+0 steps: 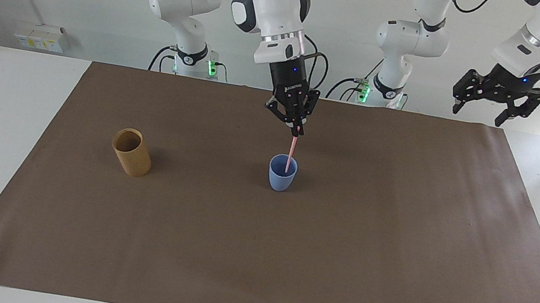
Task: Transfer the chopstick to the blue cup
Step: 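Carry the pink stick over the blue cup with the right gripper, then lower the stick into the blue cup and open the right gripper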
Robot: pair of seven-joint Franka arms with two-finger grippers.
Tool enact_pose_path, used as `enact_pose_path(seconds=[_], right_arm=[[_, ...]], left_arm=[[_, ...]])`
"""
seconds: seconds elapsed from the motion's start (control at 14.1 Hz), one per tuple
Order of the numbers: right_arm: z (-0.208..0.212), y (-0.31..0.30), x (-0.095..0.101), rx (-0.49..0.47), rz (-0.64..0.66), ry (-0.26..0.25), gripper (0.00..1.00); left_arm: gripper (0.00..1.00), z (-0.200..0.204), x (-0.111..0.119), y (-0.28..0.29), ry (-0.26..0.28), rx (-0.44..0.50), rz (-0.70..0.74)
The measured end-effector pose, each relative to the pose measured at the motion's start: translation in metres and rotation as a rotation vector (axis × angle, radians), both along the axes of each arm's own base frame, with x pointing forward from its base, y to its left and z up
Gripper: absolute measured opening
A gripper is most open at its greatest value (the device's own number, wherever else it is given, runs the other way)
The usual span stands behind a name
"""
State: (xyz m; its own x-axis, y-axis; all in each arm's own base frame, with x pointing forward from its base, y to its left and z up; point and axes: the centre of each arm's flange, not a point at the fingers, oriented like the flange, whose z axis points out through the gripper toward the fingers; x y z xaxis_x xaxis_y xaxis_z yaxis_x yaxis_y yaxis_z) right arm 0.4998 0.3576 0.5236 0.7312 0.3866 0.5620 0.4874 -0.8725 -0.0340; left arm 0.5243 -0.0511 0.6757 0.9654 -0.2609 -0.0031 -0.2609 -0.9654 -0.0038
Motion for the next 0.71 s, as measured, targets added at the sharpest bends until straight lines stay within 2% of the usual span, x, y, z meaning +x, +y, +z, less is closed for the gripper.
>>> enact_pose_path(seconds=[0.07, 0.28, 0.35, 0.5, 0.57, 0.71], right_arm=[[-0.0019, -0.0005, -0.0002, -0.002, 0.0, 0.003, 0.1], [-0.0042, -0.0017, 0.0, -0.004, -0.003, 0.007, 0.42], [-0.0042, -0.0028, 0.0008, -0.004, -0.005, 0.007, 0.42], [-0.0042, -0.0046, 0.0021, -0.004, -0.009, 0.007, 0.52], [-0.0042, -0.0056, 0.0027, -0.003, -0.013, 0.008, 0.54], [-0.002, -0.0078, 0.005, 0.015, -0.044, 0.014, 0.73]], left_arm=[[1.0, 0.0, 0.0, 0.0, 0.0, 0.0, 0.0], [1.0, 0.0, 0.0, 0.0, 0.0, 0.0, 0.0], [1.0, 0.0, 0.0, 0.0, 0.0, 0.0, 0.0], [1.0, 0.0, 0.0, 0.0, 0.0, 0.0, 0.0], [1.0, 0.0, 0.0, 0.0, 0.0, 0.0, 0.0], [1.0, 0.0, 0.0, 0.0, 0.0, 0.0, 0.0]])
